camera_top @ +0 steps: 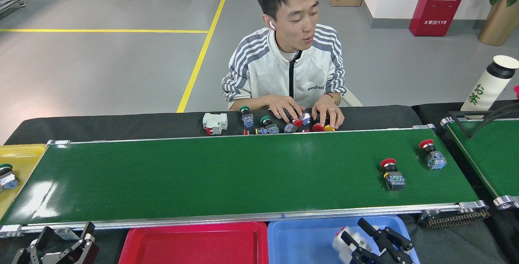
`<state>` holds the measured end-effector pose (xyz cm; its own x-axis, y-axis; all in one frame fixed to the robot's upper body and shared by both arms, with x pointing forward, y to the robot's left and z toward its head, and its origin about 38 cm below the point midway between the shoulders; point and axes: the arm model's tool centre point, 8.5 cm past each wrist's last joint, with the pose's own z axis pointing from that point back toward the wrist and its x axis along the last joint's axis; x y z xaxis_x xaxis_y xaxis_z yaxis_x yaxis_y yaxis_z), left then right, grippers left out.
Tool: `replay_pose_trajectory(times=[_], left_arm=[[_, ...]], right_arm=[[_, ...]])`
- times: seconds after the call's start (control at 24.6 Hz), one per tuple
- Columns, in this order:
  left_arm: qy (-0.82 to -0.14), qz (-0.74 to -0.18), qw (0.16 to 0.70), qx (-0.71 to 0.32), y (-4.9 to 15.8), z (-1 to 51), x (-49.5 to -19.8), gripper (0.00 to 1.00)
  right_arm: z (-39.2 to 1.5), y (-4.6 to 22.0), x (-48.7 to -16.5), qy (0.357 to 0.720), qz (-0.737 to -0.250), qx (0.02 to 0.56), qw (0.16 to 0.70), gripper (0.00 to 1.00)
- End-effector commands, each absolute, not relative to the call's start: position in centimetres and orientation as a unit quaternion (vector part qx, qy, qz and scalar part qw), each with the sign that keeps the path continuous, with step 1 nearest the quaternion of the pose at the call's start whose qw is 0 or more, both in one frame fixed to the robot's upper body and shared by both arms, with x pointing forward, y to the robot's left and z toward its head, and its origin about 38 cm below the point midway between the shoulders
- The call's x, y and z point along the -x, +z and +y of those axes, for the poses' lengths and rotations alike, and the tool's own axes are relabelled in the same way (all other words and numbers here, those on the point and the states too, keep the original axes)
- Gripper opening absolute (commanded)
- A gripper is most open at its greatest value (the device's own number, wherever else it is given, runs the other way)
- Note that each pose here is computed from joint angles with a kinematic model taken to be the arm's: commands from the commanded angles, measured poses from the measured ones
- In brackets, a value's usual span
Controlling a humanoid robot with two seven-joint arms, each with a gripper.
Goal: Pick switch part from conveyor to tray
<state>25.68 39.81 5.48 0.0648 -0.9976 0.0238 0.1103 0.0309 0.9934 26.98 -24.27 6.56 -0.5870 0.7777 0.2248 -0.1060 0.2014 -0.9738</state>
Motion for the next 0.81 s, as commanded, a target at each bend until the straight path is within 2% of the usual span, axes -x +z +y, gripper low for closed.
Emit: replay_pose_trajectory(times=[0.0,0.04,0.12,0.2,0.28,0.41,0.57,0.77], left_arm=[[-0.504,-0.467,0.541,-0.484,6.1,39.9,-25.8,1.00],[-0.504,-0.467,0.542,-0.484,6.0,39.9,-25.8,1.00],[-0.505,-0.469,0.540,-0.483,6.1,39.8,-25.8,1.00],[-0.506,-0.470,0.539,-0.481,6.0,39.6,-25.9,1.00],[-0.507,-0.471,0.538,-0.481,6.1,39.5,-25.9,1.00],[-0.507,-0.471,0.538,-0.481,6.1,39.5,-25.9,1.00],[-0.508,-0.471,0.539,-0.479,6.0,39.4,-25.9,1.00],[-0.507,-0.472,0.538,-0.480,6.0,39.4,-25.9,1.00]], right_arm=[[-25.8,7.6,-27.9,0.553,-0.670,0.289,0.403,1.00],[-26.2,7.3,-28.4,0.531,-0.655,0.310,0.439,0.96],[-28.3,6.4,-29.2,0.482,-0.597,0.369,0.525,0.94],[-29.5,5.8,-29.4,0.451,-0.550,0.403,0.576,0.94],[-28.1,5.2,-29.7,0.449,-0.538,0.400,0.590,0.94],[-27.8,6.1,-31.2,0.444,-0.534,0.417,0.587,0.94],[-25.6,6.2,-34.8,0.487,-0.523,0.427,0.553,0.95],[-23.3,5.3,-37.4,0.519,-0.515,0.397,0.555,0.95]])
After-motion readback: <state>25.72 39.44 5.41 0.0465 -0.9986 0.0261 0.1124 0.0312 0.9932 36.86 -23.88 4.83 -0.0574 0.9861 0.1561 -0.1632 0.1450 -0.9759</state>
